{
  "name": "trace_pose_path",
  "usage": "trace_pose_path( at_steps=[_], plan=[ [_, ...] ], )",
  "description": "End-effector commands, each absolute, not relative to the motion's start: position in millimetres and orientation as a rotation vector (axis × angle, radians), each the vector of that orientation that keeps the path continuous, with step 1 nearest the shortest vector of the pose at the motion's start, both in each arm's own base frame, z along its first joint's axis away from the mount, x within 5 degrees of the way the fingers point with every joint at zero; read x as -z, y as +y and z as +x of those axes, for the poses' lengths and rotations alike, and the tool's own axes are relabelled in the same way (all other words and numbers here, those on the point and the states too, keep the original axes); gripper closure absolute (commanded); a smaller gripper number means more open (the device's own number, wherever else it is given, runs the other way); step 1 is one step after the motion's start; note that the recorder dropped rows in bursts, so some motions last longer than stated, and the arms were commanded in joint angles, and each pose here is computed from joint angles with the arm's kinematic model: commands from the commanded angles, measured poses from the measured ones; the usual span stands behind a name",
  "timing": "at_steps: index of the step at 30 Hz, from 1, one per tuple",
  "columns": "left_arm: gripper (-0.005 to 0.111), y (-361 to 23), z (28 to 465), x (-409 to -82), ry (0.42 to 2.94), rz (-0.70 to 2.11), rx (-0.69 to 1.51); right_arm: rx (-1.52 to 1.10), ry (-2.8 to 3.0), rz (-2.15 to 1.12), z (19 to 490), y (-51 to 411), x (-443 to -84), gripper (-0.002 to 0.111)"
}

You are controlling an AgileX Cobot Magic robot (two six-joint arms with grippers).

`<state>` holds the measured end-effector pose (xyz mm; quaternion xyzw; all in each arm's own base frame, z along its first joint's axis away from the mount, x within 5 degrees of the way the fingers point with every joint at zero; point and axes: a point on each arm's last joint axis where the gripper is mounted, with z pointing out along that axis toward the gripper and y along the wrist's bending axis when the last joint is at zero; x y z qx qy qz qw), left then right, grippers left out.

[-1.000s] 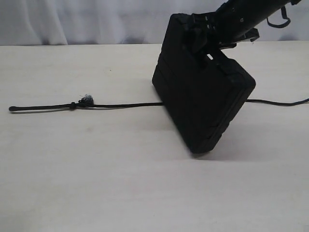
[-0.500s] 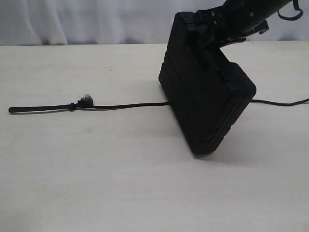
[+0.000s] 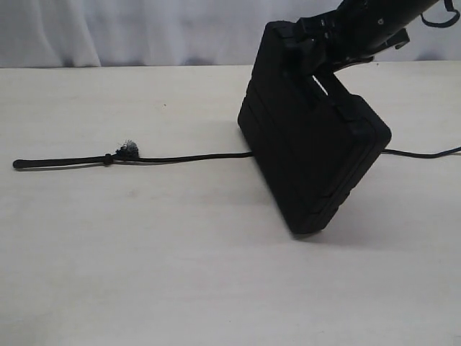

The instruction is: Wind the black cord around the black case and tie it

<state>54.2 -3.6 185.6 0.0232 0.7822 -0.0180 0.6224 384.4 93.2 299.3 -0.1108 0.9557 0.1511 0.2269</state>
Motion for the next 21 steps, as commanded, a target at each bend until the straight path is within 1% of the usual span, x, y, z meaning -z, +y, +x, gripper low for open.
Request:
trace_pose_path(
  at_steps=[1,3,6,8,16,21],
  plan=[
    [0.107,-3.6,54.1,-185.3,1.792,0.046,0.046,-0.339,2.632,-0.346,379.4,97.2,-304.8,0.081],
    [0.107,-3.6,54.1,-185.3,1.792,0.046,0.046,-0.290,2.635,-0.374,377.1,105.4,-304.0,0.087],
    [0.107,-3.6,54.1,-185.3,1.792,0.046,0.046,-0.208,2.625,-0.372,375.3,116.4,-303.8,0.104],
    [0.107,-3.6,54.1,-185.3,1.792,0.046,0.046,-0.195,2.623,-0.299,375.3,119.5,-304.2,0.104],
    [0.107,-3.6,54.1,-185.3,1.792,0.046,0.046,-0.287,2.661,0.060,374.2,122.0,-304.0,0.104],
    [0.107,-3.6,54.1,-185.3,1.792,0.046,0.046,-0.299,2.653,0.068,372.1,130.5,-304.4,0.104]
  ],
)
